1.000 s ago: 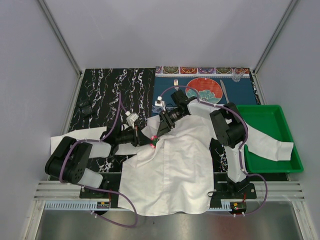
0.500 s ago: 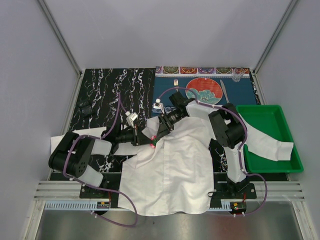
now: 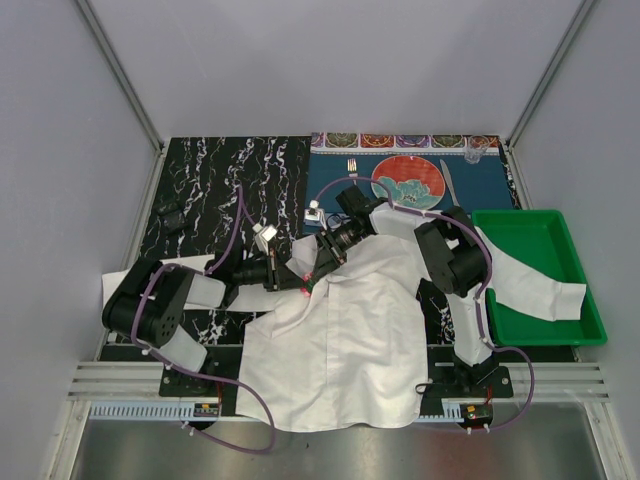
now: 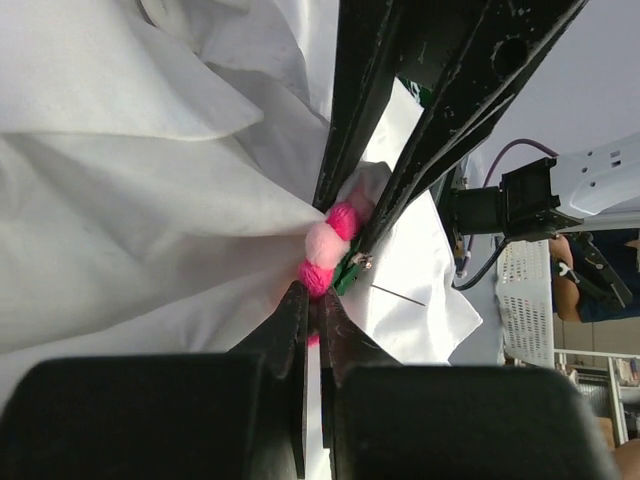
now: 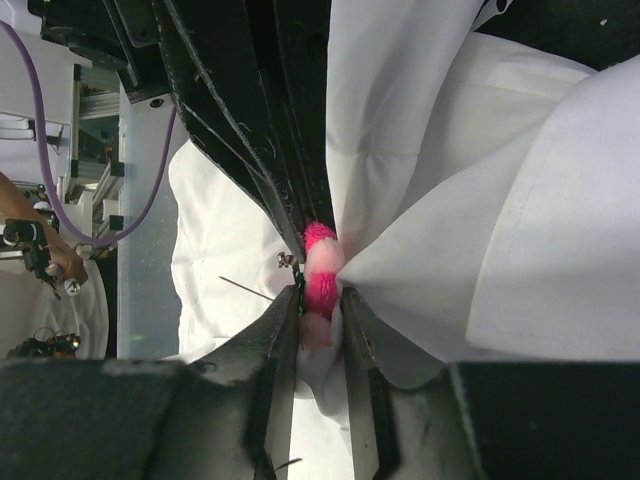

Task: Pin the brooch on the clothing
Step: Pin the brooch to the clothes.

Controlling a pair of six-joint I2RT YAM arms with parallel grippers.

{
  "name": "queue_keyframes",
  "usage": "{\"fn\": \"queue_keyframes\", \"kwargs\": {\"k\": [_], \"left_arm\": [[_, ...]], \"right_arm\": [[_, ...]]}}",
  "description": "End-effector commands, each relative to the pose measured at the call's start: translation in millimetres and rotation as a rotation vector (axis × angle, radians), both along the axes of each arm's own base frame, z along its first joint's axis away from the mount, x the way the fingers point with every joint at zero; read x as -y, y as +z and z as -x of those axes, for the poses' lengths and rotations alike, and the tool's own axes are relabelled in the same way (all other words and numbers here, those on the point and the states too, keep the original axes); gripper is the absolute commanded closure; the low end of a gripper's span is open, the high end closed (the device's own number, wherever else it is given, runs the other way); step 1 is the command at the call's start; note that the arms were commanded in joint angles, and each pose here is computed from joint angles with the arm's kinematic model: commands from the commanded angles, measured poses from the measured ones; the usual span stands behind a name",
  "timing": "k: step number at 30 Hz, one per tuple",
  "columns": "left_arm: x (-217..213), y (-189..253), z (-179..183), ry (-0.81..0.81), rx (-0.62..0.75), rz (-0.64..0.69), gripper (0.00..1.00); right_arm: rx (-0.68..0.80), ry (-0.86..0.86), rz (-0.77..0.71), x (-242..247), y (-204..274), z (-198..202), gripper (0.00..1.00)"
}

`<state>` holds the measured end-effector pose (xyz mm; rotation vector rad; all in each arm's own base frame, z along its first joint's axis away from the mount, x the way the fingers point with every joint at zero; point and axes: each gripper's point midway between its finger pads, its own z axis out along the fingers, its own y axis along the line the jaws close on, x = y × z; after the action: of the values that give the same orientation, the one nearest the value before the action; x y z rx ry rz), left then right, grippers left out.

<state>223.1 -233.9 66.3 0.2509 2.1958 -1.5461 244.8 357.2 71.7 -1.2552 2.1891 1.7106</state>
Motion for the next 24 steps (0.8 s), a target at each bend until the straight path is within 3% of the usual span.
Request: {"fn": "queue_keyframes", "kwargs": {"k": [1,6,7,8,9,11,13,15,18,20,24], "left_arm": [[5.7,19.7,-15.4,-0.008,0.067,0.059,1.0],[4.5,19.3,-21.7,0.013,0.067,0.055,1.0],[4.7,19.8,-24.4,0.013,0.069,0.052,1.0],[4.8,19.1,-25.3,0.009,0.074,0.047,1.0],[4.9,17.9,-25.0,0.005,0.06,0.043,1.0],[5.8,19.1,-27.0,0.0,0.066,0.045,1.0],[6.5,18.9,-26.7,-0.007,0.056,0.047,1.0],[6.7,18.1,-26.8,-0.008,0.052,0.048,1.0],[6.7,18.3,-27.1,-0.003,0.05,0.051,1.0],[6.6,17.6,-27.2,-0.001,0.046,0.05,1.0],[2.9,20.3,-27.2,0.027,0.061,0.066,1.0]], "right_arm": [[-0.007,0.034,-0.028,-5.5,2.5,9.0,0.75],[-0.021,0.028,-0.012,-5.1,-0.4,10.0,0.94],[-0.029,0.022,-0.004,-4.9,-1.3,9.1,0.94],[-0.038,0.014,0.008,-4.9,-3.5,7.4,0.91],[-0.047,0.012,0.012,-4.9,-3.6,7.6,0.76],[-0.047,0.02,0.0,-5.0,-1.6,8.8,0.7],[-0.037,0.024,-0.007,-5.1,-0.2,8.7,0.7],[-0.033,0.025,-0.009,-6.1,0.1,8.2,0.73],[-0.021,0.026,-0.01,-5.0,-0.3,7.7,0.93],[-0.024,0.027,-0.008,-5.2,-0.9,8.5,1.0],[-0.065,0.009,0.001,-3.3,-1.9,6.2,1.0]]}}
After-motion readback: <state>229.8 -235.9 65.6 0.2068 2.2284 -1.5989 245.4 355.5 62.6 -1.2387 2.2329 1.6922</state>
